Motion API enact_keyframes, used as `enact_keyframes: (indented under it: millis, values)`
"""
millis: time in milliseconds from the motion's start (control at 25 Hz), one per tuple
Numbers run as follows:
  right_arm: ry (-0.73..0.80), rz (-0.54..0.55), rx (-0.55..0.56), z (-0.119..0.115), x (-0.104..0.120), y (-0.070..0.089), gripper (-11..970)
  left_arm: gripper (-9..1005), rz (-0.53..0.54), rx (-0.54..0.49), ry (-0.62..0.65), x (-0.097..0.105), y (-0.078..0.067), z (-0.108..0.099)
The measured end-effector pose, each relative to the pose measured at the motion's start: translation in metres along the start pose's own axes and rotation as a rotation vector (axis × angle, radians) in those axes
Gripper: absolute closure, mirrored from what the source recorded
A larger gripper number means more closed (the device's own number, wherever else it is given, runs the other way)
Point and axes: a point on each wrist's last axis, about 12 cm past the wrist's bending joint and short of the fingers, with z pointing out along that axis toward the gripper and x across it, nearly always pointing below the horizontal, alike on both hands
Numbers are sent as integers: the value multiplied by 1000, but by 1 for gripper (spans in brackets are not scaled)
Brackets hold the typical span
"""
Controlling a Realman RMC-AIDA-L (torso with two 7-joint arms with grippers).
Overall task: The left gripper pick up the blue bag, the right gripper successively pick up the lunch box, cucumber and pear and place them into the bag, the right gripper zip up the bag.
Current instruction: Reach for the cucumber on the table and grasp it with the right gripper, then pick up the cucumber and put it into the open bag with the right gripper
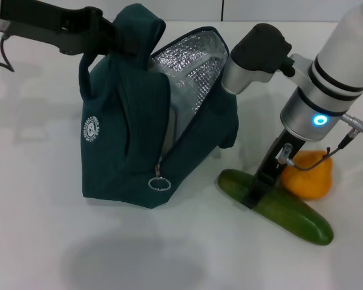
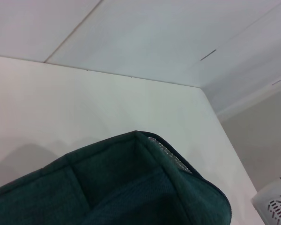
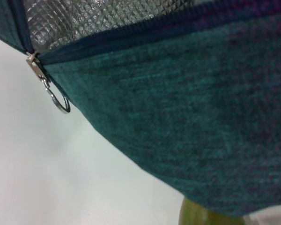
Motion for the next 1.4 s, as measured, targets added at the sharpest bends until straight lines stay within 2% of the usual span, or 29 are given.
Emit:
enact_keyframes:
  millis: [400, 680, 1000, 1400]
  values:
    - [-11, -6, -7, -6, -2, 1, 346, 954, 2, -3, -1, -1, 0, -1]
    - [-54, 13, -55, -20, -2, 1, 346, 954, 4, -2, -1, -2, -1, -1]
    - [-96, 39, -166, -40, 4, 0, 346, 955, 8, -1, -1, -3, -2, -1]
    - [-129, -10, -339, -46, 4, 17, 347, 955, 8, 0, 0, -3, -2, 0]
